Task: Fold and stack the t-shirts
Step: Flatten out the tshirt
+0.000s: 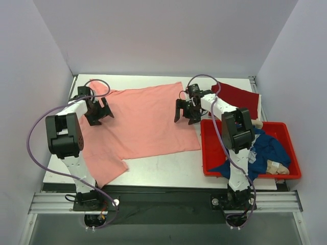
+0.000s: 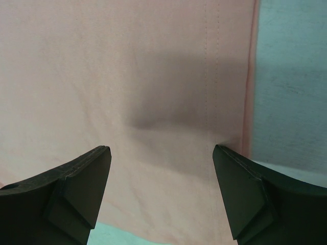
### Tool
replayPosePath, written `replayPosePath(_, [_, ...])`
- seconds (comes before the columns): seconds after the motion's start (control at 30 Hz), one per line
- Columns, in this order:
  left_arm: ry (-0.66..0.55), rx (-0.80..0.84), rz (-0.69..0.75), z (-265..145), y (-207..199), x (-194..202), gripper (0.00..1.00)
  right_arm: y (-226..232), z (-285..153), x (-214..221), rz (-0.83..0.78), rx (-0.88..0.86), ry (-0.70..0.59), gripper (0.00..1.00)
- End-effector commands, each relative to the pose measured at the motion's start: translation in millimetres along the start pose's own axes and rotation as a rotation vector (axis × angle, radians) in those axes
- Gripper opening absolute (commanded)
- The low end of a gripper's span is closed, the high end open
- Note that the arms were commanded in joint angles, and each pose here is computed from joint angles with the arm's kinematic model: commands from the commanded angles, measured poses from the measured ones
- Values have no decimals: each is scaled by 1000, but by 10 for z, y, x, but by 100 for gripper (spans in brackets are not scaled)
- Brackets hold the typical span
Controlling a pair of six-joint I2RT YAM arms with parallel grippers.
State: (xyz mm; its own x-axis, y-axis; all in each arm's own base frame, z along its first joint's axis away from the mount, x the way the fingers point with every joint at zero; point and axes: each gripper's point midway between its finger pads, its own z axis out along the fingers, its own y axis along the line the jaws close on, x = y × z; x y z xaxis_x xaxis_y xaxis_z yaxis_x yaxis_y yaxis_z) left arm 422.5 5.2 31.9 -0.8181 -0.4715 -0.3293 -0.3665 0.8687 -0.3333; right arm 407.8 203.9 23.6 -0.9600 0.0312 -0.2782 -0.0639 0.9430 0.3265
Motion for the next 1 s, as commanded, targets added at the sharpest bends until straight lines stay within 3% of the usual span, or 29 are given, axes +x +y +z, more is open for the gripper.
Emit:
replayPosePath(0.0, [2,33,69,321,-93,-119,96,-277,19,109,32,143,71,84])
replayPosePath(0.37, [-42,42,201,413,-622,-557,95,-416,-192,-142,29,209,39,86])
replayPosePath(0.6, [-192,40,226,-342,-819,-858,95,-129,-416,-336,-18,116,-10,86])
replayPosePath(0.7, [-236,60,245,-680,-883,-853,96,7,-504,-339,-30,79,-21,86])
replayPosePath(0.8, [-219,60,238,-753,-776,-725,97,156,-527,-248,-59,54,-10,86])
replayPosePath(0.97, [-104,57,146,-547,-459,-420,97,324,-340,35,-109,43,64,86])
